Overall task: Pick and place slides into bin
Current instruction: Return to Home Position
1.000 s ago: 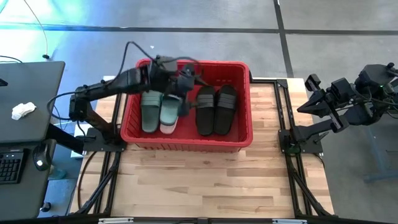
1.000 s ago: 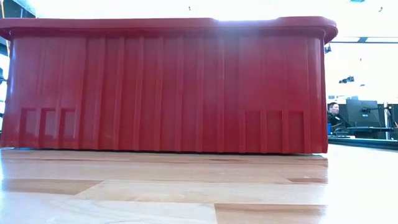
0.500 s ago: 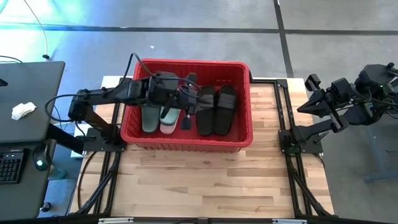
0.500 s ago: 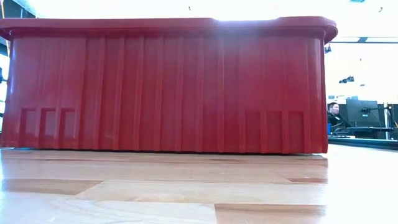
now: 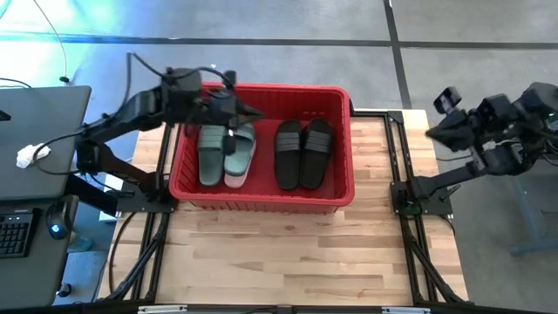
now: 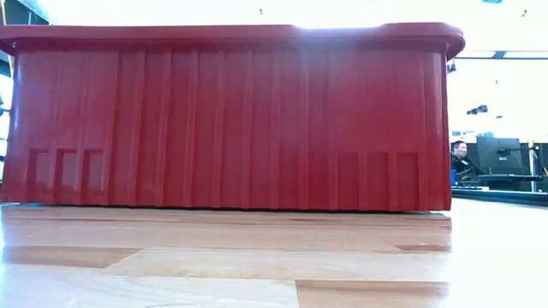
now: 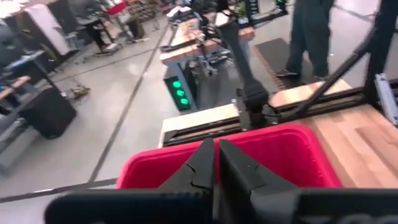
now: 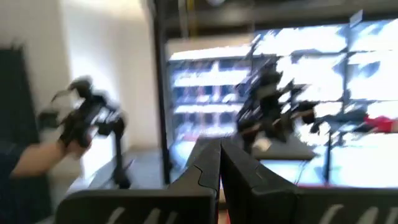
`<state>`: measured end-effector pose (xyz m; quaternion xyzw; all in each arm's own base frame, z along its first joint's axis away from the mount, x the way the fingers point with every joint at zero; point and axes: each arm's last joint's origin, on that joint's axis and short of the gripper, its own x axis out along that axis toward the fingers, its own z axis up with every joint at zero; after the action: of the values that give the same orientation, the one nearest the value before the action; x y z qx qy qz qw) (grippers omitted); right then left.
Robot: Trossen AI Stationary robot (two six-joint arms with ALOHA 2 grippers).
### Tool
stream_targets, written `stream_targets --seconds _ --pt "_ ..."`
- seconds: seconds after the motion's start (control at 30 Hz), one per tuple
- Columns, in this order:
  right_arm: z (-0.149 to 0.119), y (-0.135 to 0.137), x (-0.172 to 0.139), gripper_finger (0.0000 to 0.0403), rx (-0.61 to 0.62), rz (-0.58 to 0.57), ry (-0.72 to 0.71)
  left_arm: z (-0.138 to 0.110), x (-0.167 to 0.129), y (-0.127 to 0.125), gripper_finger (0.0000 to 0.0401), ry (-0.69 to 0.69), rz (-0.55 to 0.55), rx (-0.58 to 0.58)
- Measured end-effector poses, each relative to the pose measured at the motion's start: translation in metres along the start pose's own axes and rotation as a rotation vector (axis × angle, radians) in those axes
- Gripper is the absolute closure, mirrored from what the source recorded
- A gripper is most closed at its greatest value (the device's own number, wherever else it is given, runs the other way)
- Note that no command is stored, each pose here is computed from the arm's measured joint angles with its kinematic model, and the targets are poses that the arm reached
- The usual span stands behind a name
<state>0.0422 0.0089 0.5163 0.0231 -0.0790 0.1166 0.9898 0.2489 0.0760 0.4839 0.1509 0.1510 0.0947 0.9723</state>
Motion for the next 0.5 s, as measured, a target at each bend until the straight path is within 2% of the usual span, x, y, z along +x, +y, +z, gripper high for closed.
stream_targets --seconds 0.27,0.4,0.5 --pt "0.019 -0.004 -0.004 0.0402 0.053 -0.167 -0.211 0.004 -0.051 0.015 0.0394 -0.055 0.097 0.019" --pt "0.022 -0.004 -0.004 0.0402 0.093 -0.173 -0.238 0.004 -0.078 0.020 0.0397 -0.069 0.151 0.025" --pt "0.023 -0.003 -0.008 0.0402 0.041 -0.154 -0.247 0.001 -0.101 0.022 0.0397 -0.064 0.190 0.030"
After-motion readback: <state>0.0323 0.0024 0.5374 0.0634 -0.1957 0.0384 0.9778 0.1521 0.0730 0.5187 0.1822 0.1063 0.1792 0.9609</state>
